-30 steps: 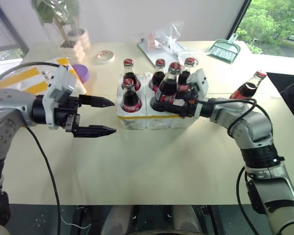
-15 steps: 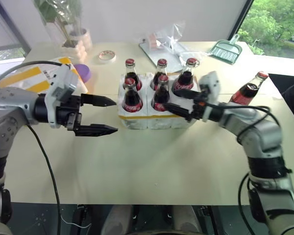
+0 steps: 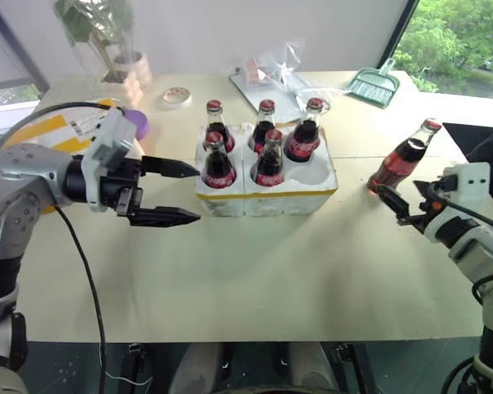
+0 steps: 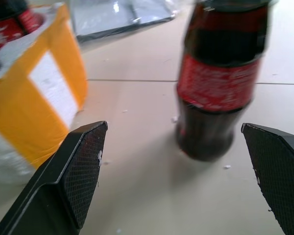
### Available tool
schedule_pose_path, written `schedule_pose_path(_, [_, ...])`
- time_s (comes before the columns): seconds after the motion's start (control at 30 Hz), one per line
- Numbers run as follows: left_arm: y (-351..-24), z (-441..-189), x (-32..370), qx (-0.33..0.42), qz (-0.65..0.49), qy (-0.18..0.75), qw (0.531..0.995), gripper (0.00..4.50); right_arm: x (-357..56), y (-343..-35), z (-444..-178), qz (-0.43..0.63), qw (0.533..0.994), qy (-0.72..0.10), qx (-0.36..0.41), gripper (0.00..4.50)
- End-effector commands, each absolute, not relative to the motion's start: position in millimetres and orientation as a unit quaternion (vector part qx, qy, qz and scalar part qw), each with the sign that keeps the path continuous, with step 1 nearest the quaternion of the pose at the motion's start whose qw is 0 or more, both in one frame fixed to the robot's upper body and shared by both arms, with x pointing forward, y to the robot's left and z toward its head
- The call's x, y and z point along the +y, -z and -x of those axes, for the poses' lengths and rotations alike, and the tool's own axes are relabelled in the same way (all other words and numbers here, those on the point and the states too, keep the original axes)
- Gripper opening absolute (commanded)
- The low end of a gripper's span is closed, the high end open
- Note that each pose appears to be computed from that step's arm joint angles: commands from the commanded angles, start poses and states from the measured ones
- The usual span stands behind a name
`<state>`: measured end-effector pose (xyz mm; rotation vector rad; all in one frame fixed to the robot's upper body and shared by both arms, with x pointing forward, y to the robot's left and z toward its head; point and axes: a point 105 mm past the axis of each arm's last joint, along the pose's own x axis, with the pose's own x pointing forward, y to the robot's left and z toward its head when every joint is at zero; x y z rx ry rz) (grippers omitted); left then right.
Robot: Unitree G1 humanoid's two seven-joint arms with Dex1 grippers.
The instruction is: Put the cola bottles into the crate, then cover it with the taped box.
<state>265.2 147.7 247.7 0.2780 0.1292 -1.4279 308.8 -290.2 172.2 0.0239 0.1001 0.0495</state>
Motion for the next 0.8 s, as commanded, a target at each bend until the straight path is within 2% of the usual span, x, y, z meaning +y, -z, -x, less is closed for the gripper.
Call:
schedule_pose_path(0.03, [-254,-265,146,0.045,-0.142,0.652,0.744,4.5,-302,-186,-317,-0.011,1.0,0.003,0.012,4.49])
schedule_pose_path(0.53, [-260,-262,148,0.042,-0.148,0.638,0.754,4.5,-298,-180,-380,-0.015,1.0,-0.021,0.004,4.49])
schedule_pose_path(0.6, [-260,-261,148,0.042,-0.147,0.639,0.754,4.5,-300,-181,-383,-0.016,1.0,-0.019,-0.003,3.97])
schedule_pose_path(0.7, [-261,-260,147,0.043,-0.146,0.639,0.754,4.5,-300,-187,-383,-0.009,1.0,-0.024,-0.013,2.76])
schedule_pose_path(0.8, [-261,-261,147,0.042,-0.144,0.638,0.755,4.5,-301,-203,-379,-0.01,0.999,-0.025,-0.042,2.79])
